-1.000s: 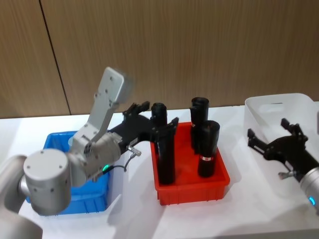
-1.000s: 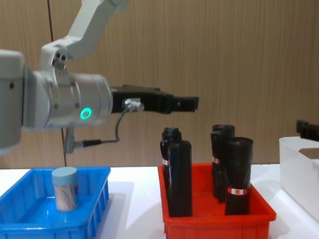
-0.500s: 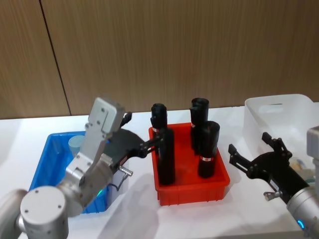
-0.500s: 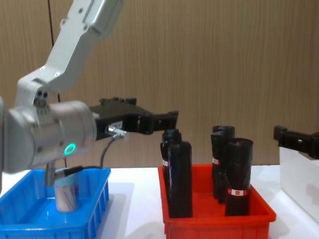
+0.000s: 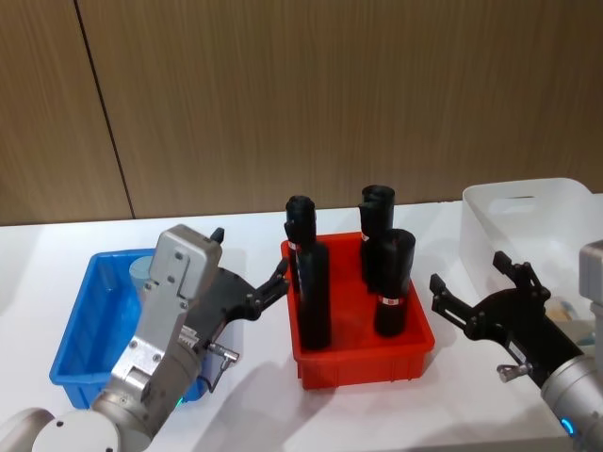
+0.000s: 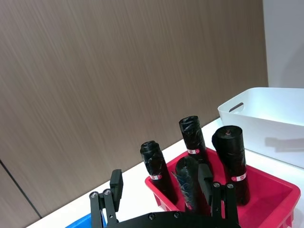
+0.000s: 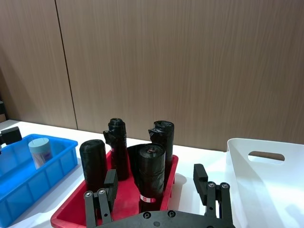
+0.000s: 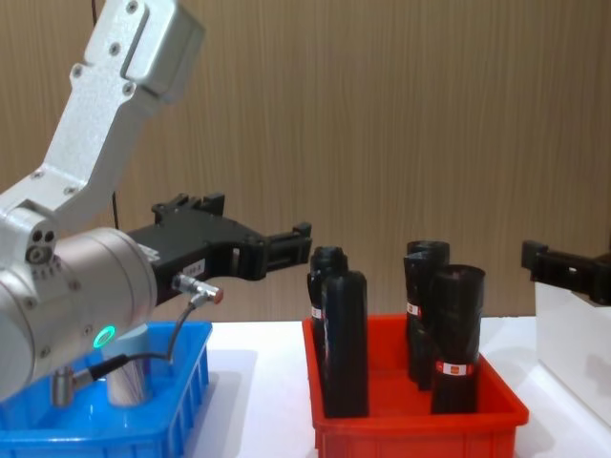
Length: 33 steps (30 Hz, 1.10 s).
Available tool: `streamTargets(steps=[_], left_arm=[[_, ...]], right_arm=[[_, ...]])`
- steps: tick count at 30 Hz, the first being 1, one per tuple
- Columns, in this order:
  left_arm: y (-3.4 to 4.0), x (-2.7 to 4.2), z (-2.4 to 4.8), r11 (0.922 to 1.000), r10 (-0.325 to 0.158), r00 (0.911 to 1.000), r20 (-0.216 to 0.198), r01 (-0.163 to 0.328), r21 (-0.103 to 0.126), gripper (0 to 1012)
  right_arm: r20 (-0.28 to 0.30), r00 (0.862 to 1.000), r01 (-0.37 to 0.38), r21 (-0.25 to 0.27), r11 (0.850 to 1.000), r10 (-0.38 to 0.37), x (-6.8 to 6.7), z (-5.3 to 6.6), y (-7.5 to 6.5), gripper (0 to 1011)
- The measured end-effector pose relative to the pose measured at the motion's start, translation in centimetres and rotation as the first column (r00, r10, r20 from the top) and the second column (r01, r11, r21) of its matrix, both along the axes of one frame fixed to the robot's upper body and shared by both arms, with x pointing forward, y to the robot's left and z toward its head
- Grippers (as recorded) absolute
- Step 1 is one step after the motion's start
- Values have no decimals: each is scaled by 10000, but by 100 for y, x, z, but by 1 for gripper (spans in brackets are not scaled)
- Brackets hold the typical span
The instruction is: Pick the cotton swabs from the blue box and place them into the white box.
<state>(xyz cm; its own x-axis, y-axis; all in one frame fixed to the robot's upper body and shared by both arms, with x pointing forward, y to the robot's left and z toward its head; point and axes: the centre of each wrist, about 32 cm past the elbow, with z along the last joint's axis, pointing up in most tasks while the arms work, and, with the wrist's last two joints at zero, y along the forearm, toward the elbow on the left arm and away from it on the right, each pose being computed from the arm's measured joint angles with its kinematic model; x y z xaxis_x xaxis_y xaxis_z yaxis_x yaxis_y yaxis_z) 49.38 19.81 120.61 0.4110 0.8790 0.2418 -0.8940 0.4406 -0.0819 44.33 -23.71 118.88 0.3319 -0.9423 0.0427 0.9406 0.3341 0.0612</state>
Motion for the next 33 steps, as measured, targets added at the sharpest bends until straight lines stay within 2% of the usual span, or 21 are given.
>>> streamTargets(steps=[11,24,33], left_arm=[[1,-20,-16,10000,60,10000,50,-60,-10,1003],[3,-19,-15,10000,68,10000,48,-68,-14,1003],[3,-18,-17,10000,70,10000,39,-70,-12,1003]], right_arm=[[-59,10000,-37,31,10000,37,45,-6,-17,1001],[-262,9993,-279,-2,9996,279,227,-26,-61,1001],[-512,9956,-789,-161,9968,779,379,-41,-63,1002]])
